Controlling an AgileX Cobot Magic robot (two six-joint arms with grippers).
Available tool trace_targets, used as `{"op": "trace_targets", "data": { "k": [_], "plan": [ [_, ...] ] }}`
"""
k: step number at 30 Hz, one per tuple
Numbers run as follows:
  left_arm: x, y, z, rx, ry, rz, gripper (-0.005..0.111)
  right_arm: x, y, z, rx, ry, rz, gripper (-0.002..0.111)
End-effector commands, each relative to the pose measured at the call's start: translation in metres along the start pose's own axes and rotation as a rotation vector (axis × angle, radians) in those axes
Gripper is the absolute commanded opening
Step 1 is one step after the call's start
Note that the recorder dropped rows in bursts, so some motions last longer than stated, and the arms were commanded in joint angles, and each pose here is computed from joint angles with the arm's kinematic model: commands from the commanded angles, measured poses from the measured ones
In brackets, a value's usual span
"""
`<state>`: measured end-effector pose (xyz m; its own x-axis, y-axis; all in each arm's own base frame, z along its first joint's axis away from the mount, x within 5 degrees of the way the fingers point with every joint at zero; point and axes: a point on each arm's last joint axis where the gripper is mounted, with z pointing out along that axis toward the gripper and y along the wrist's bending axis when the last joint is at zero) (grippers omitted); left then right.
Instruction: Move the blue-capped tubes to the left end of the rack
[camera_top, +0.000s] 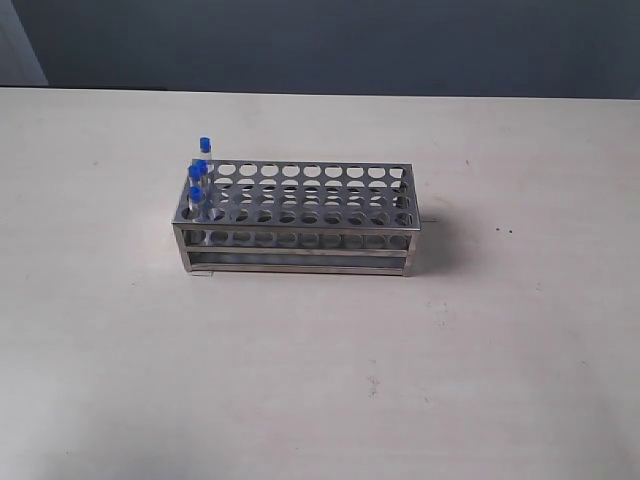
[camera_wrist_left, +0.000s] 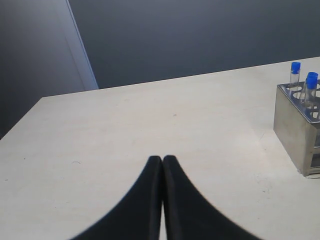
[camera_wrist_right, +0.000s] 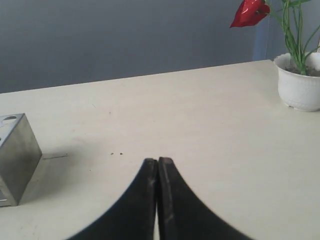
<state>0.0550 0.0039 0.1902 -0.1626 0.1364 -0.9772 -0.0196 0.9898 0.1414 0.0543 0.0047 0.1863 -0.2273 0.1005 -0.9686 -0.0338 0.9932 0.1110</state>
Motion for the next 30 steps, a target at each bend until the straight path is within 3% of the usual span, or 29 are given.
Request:
{"op": "trace_targets", "data": {
  "k": [1,30],
  "plan": [
    [-0.0017,-0.0004,0.0002,0.008,-0.012,-0.004,0.0,0.0027,-0.0011,0.0,0.012,0.015,-0.019,0.0],
    [-0.0017,-0.0004,0.0002,0.008,-0.012,-0.004,0.0,0.0058,0.0,-0.0001,0.001,0.05,0.002,0.0]
  ]
}}
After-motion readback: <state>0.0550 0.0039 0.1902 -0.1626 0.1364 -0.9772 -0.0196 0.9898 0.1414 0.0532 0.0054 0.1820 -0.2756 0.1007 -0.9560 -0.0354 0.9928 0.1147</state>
